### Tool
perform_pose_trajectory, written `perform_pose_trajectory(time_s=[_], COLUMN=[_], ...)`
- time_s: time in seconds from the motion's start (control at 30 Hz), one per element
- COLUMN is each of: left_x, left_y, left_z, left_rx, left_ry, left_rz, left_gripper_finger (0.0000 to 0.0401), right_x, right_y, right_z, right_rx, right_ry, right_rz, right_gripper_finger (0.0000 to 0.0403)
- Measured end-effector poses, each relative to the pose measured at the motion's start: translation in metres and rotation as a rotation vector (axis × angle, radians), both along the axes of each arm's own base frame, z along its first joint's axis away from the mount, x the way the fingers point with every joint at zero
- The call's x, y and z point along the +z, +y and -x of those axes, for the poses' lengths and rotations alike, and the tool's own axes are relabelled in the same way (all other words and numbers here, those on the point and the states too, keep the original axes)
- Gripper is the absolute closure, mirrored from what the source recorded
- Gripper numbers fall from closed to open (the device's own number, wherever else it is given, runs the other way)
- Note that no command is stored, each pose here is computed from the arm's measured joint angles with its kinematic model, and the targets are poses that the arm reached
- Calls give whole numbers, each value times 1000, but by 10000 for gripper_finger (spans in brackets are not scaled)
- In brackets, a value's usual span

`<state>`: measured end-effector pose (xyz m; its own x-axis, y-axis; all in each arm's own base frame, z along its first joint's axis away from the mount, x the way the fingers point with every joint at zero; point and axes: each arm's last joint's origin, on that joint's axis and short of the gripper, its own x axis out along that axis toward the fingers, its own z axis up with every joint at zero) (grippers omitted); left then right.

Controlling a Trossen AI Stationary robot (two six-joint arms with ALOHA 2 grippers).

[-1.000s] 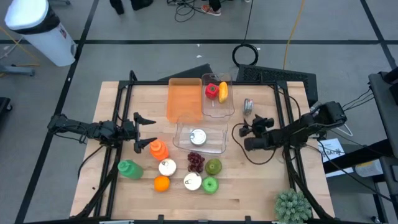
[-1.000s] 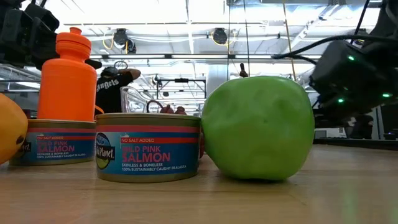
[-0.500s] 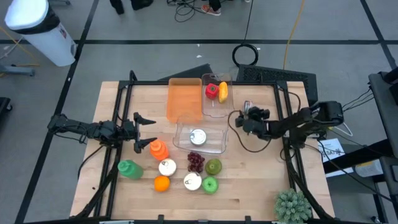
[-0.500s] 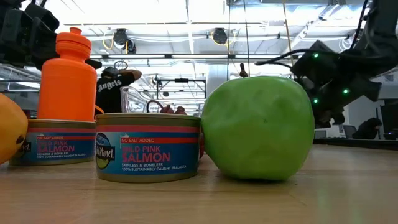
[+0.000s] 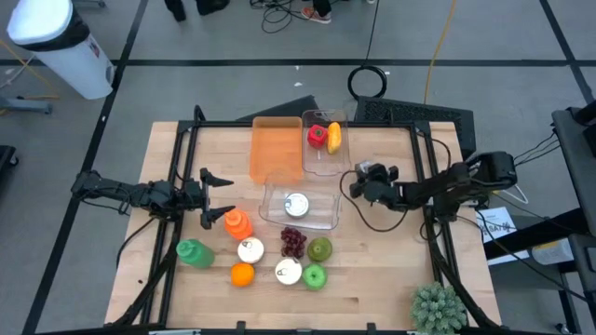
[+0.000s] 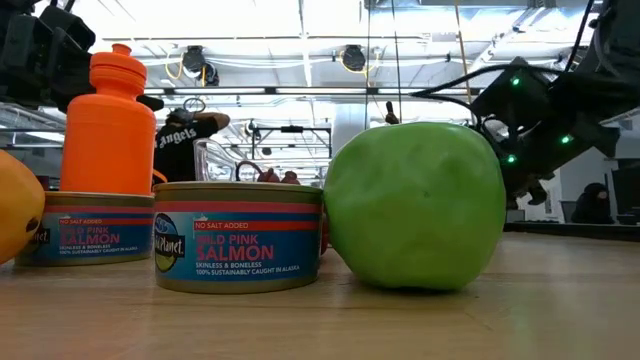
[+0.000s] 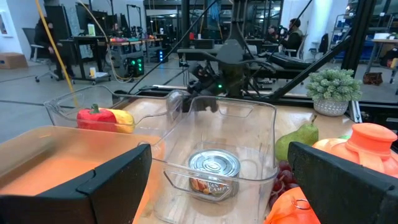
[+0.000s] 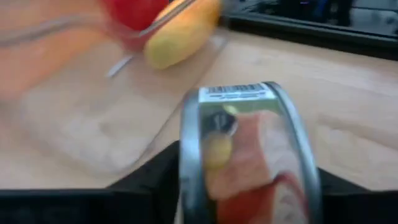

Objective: Pick & Place Food Item
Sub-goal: Put the green tuna can into the bottom transparent bin

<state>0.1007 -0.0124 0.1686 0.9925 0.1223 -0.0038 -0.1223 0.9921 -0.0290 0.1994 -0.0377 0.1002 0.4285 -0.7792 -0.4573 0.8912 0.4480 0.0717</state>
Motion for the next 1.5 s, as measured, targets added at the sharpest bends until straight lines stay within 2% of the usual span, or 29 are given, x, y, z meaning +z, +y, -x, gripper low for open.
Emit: perform_pose_trajectory(time_s=[0.07, 0.17, 0.33, 0.57, 0.7, 0.83, 0.97, 1.1, 1.27, 1.5], left_x=[0, 0, 0, 12, 20, 23, 28, 51, 74, 83], left_y=[0, 0, 0, 0, 2, 4, 5, 4, -2, -18], left_z=[0, 0, 0, 1, 2, 3, 5, 4, -19, -84], left_rx=[0, 0, 0, -9, 40, 97, 93, 78, 81, 21], left_ry=[0, 0, -3, -144, -231, -271, -333, -347, -216, 23], left_rz=[0, 0, 4, 173, 230, 273, 316, 262, 173, 100], left_gripper_finger=[9, 9, 9, 9, 9, 9, 9, 9, 9, 9], right_x=[4, 15, 47, 83, 96, 101, 99, 98, 101, 103], right_y=[4, 9, 23, 57, 76, 87, 89, 86, 86, 91], right_z=[0, -1, 1, 13, 14, 12, 7, 1, -7, -28], right_rx=[55, 163, 346, 560, 717, 778, 777, 796, 897, 914], right_ry=[16, 12, -103, -259, -320, -356, -361, -404, -532, -544], right_rz=[1, 6, 33, 104, 200, 280, 301, 302, 301, 307], right_gripper_finger=[280, 280, 280, 280, 280, 280, 280, 280, 280, 280])
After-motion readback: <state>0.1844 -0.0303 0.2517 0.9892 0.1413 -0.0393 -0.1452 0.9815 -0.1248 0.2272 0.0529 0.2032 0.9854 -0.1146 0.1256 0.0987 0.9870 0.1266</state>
